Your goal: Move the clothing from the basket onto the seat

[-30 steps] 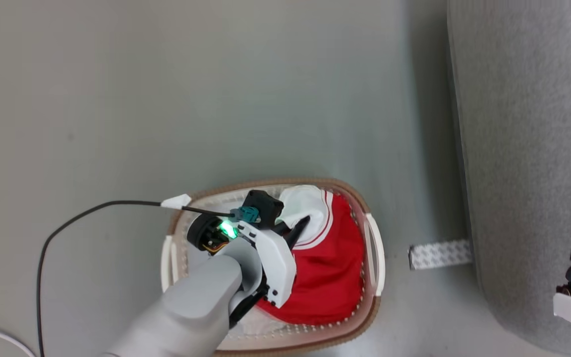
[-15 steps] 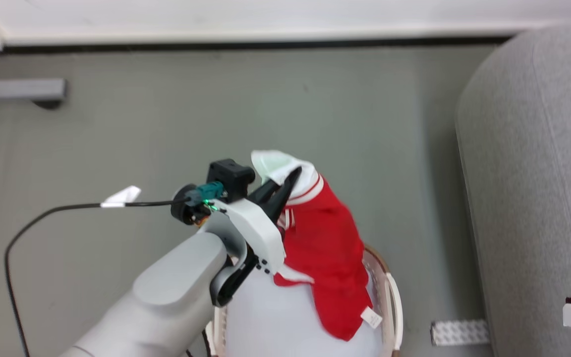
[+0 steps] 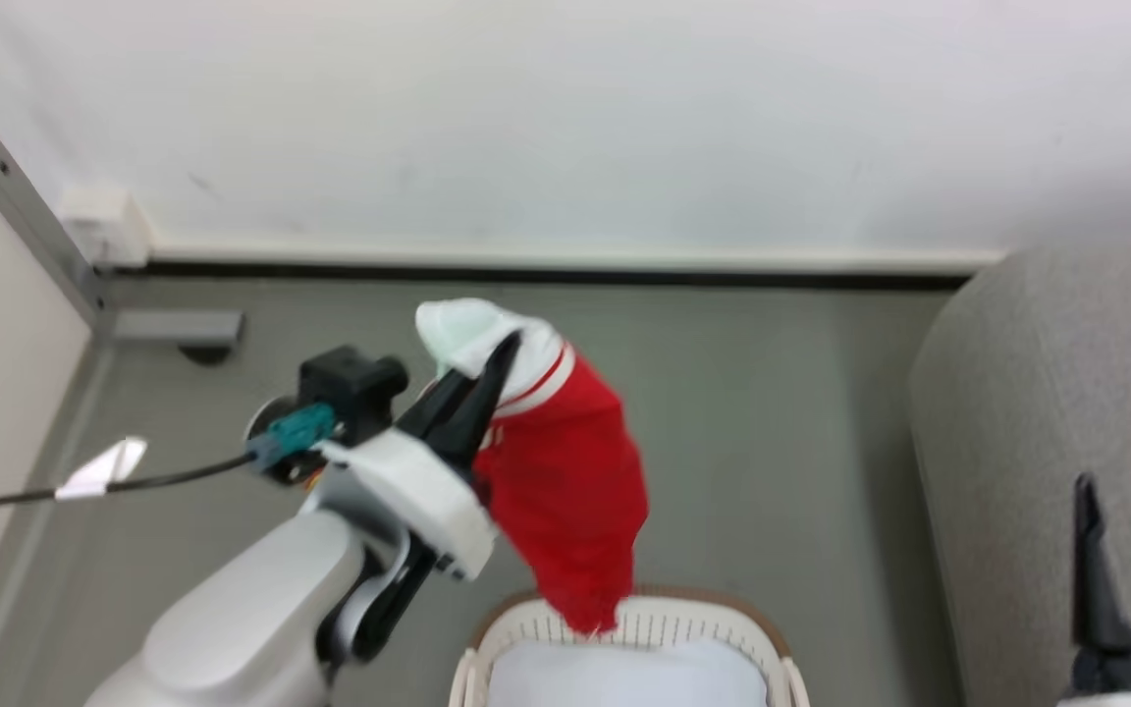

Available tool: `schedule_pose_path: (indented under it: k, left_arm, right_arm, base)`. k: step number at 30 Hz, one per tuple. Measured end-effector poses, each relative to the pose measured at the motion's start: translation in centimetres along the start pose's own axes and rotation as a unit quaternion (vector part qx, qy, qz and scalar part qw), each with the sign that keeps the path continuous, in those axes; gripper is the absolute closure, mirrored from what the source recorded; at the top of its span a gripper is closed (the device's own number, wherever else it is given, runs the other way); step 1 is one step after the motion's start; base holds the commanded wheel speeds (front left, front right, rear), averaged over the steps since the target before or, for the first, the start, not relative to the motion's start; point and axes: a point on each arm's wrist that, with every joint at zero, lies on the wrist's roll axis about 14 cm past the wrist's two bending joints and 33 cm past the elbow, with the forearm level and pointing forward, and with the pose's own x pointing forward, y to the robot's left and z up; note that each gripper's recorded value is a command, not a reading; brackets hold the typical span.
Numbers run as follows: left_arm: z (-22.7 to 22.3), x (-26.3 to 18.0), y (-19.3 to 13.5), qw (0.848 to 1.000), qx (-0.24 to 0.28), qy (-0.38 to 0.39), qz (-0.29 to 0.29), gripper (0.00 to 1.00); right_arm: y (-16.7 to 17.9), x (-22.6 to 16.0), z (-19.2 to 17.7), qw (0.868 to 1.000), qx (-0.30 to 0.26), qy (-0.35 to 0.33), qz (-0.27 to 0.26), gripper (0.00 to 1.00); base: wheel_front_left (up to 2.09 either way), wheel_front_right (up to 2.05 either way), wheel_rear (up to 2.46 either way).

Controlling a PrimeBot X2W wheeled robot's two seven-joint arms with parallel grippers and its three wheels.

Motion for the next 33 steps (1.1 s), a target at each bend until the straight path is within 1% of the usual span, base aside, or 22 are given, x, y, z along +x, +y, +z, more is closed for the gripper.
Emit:
schedule_pose_path:
  k: [4,10,12,15,19,21,25,29,31,33]
  left_arm:
    - [1.2,-2.9,0.4,1.0,0.013,0.003,0.023,1.0]
    - [4.4,-4.6,-0.7,0.999,0.031,-0.024,0.022,1.0]
    - [4.8,-4.8,-1.0,0.999,0.032,-0.026,0.019,1.0]
    - [5.0,-4.9,-1.7,0.999,0.029,-0.026,0.01,1.0]
    - [5.8,-4.9,-2.9,0.999,0.027,-0.038,-0.007,1.0]
    - [6.1,-4.9,-3.6,0.999,0.025,-0.041,-0.018,1.0]
    - [6.7,-4.9,-5.6,0.998,0.018,-0.047,-0.045,1.0]
    - [7.2,-4.9,-7.6,0.996,0.016,-0.051,-0.073,1.0]
    - [7.3,-5.0,-8.7,0.994,0.014,-0.052,-0.09,1.0]
    - [7.4,-5.0,-9.9,0.993,0.01,-0.053,-0.103,1.0]
  right_arm:
    - [1.0,-2.2,0.1,1.0,0.006,0.008,0.017,0.0]
    - [2.5,-3.1,1.9,0.999,0.012,-0.017,0.043,0.0]
    - [4.1,-3.1,1.8,0.997,0.019,-0.015,0.068,0.0]
    - [7.2,-3.3,1.6,0.992,0.024,-0.008,0.121,0.0]
    - [11.9,-3.7,1.9,0.978,0.029,0.002,0.207,0.0]
    - [14.1,-3.9,2.2,0.968,0.03,0.005,0.247,0.0]
    - [17.7,-4.2,2.6,0.948,0.013,0.006,0.318,0.0]
    - [20.6,-4.3,2.8,0.931,0.008,0.008,0.365,0.0]
    - [21.2,-3.9,2.7,0.927,0.002,0.011,0.375,0.0]
    - [21.7,-3.3,2.6,0.926,0.001,0.009,0.377,0.0]
  base:
    - [0.0,0.0,0.0]
    - [0.0,0.0,0.0]
    - [0.0,0.0,0.0]
    - [0.0,0.0,0.0]
    - [0.0,0.0,0.0]
    - [0.0,0.0,0.0]
    - [0.0,0.0,0.0]
    - [0.0,0.0,0.0]
    - [0.0,0.0,0.0]
    - [0.0,0.0,0.0]
